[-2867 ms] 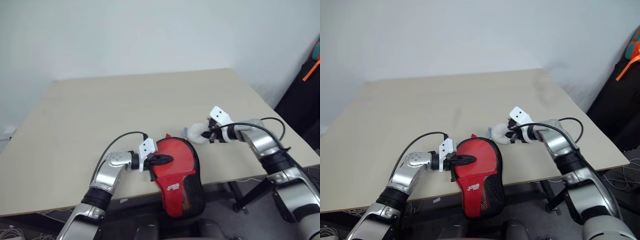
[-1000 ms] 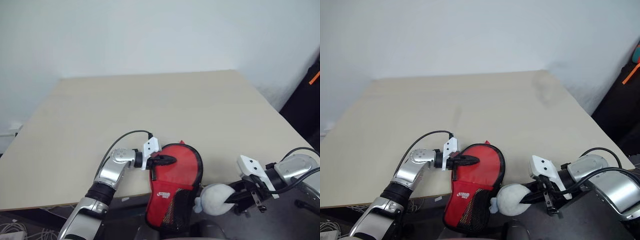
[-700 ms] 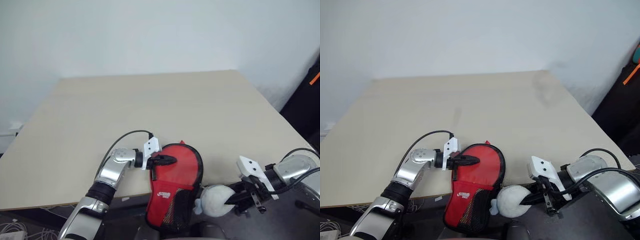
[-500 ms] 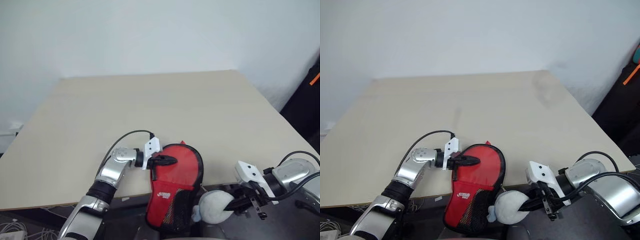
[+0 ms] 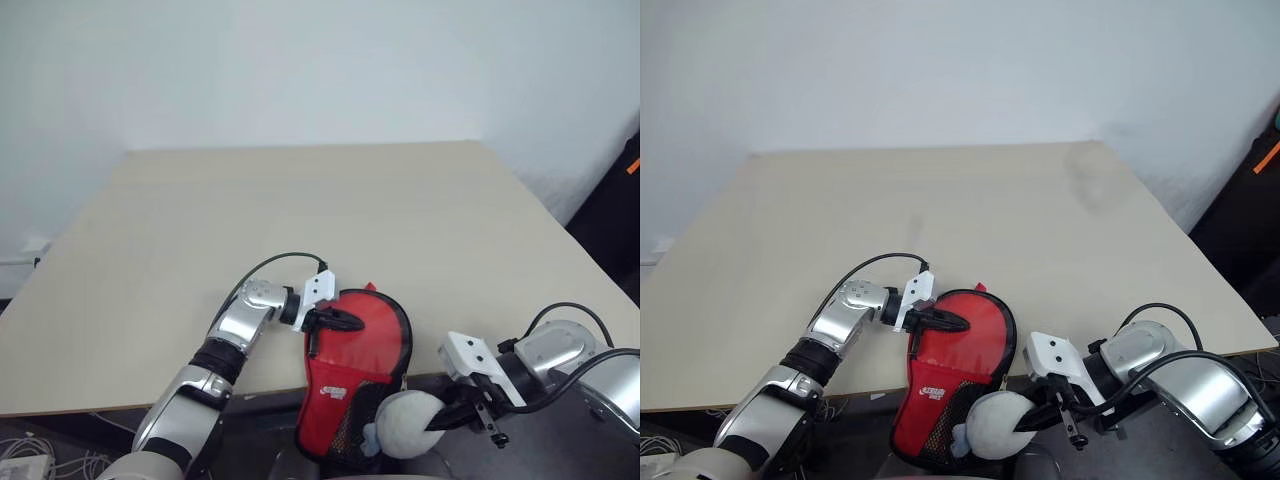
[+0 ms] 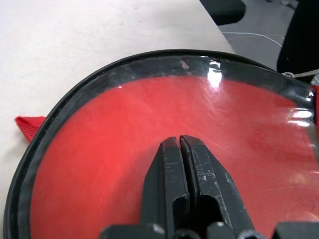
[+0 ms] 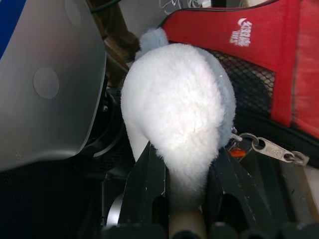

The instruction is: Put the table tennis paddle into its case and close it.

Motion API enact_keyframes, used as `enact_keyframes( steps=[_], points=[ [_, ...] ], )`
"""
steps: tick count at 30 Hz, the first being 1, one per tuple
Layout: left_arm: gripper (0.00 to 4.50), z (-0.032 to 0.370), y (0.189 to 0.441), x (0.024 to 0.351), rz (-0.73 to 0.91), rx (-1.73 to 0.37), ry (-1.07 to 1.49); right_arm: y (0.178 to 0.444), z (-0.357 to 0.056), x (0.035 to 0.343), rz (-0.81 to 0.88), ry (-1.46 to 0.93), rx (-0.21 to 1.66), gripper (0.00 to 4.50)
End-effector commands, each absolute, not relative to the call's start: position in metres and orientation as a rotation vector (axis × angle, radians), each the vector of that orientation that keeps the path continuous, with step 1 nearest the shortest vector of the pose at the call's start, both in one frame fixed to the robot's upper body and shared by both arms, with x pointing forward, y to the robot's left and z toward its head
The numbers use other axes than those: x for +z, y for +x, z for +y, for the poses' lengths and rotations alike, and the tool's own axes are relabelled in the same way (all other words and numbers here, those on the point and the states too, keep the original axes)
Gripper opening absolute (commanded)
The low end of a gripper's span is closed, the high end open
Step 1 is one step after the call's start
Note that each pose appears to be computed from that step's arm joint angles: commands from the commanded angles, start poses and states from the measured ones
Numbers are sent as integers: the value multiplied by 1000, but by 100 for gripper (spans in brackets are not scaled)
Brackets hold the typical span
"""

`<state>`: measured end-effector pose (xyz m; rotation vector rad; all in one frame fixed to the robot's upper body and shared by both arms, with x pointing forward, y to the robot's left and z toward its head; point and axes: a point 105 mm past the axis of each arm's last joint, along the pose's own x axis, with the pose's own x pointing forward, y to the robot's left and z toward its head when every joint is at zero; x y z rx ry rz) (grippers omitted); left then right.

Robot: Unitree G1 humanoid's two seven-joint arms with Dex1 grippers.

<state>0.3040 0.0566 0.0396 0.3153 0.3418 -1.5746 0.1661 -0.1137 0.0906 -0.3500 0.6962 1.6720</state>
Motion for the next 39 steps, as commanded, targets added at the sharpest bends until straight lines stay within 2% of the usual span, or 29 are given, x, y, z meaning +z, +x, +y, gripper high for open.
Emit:
enact_keyframes(
  steps=[1, 7, 15, 27, 33, 39],
  points=[
    [0, 58, 291, 15, 465, -1619, 344, 163, -108, 101, 648, -364, 1701, 69],
    [0, 57, 288, 11, 479, -1634, 343, 153, -106, 101, 660, -344, 1721, 69],
    [0, 59, 287, 10, 491, -1642, 344, 108, -103, 98, 720, -317, 1870, 69],
    [0, 55, 291, 12, 479, -1631, 337, 85, -86, 93, 706, -260, 1932, 69],
    [0, 51, 294, 13, 466, -1613, 335, 82, -84, 91, 706, -271, 1931, 69],
    [0, 47, 300, 14, 452, -1596, 335, 107, -89, 94, 677, -314, 1848, 69]
  ],
)
